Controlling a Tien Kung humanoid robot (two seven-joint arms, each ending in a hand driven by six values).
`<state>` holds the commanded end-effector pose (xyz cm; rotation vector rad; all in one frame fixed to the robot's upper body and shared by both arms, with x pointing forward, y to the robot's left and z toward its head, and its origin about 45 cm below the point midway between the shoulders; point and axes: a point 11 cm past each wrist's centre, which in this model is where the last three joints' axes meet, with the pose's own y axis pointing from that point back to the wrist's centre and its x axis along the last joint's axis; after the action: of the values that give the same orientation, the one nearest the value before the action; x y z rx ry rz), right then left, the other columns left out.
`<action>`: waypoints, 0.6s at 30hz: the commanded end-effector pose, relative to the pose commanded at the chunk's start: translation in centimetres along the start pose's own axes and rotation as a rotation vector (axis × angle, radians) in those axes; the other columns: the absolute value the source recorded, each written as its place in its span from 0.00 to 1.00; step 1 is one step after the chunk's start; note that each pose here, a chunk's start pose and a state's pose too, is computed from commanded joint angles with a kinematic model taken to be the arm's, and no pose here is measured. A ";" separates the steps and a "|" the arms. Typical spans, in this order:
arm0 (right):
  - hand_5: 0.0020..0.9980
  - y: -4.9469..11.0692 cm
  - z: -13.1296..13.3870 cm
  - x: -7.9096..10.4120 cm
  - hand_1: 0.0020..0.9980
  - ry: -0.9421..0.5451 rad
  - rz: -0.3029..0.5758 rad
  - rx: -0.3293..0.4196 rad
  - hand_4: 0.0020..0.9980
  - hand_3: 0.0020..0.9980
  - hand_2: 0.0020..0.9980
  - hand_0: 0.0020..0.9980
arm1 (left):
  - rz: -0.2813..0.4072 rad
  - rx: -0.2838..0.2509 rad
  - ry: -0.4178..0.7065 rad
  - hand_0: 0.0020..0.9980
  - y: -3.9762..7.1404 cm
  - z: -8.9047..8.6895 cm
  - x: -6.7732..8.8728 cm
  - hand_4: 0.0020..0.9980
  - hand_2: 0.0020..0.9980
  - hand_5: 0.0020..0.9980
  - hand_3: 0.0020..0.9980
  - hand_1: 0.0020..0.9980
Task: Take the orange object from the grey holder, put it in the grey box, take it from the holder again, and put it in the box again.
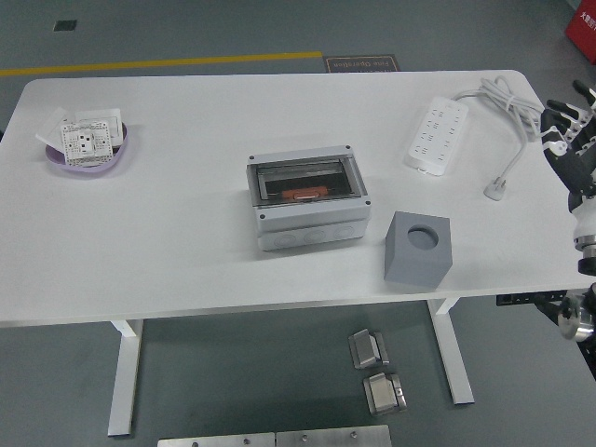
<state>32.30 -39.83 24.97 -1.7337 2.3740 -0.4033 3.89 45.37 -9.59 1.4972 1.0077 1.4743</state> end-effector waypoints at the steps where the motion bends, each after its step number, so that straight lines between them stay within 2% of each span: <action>1: 0.27 0.0 0.0 0.2 0.68 -0.024 0.018 -0.010 0.68 0.83 0.70 0.74 | 0.000 -0.003 0.001 0.66 0.0 0.2 0.0 0.63 0.61 0.45 0.65 0.66; 6: 0.28 -0.2 0.0 0.7 0.70 -0.075 0.062 -0.035 0.68 0.84 0.72 0.76 | 0.002 -0.015 0.004 0.66 0.1 0.8 0.1 0.63 0.61 0.45 0.65 0.66; 18: 0.29 -0.2 -0.4 1.3 0.71 -0.031 0.080 -0.029 0.68 0.83 0.73 0.78 | 0.004 -0.042 0.000 0.66 0.3 2.1 0.4 0.63 0.61 0.45 0.65 0.66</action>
<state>31.96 -41.13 25.40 -1.6385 2.4293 -0.3303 5.99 45.60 -9.19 1.4701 0.9688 1.4896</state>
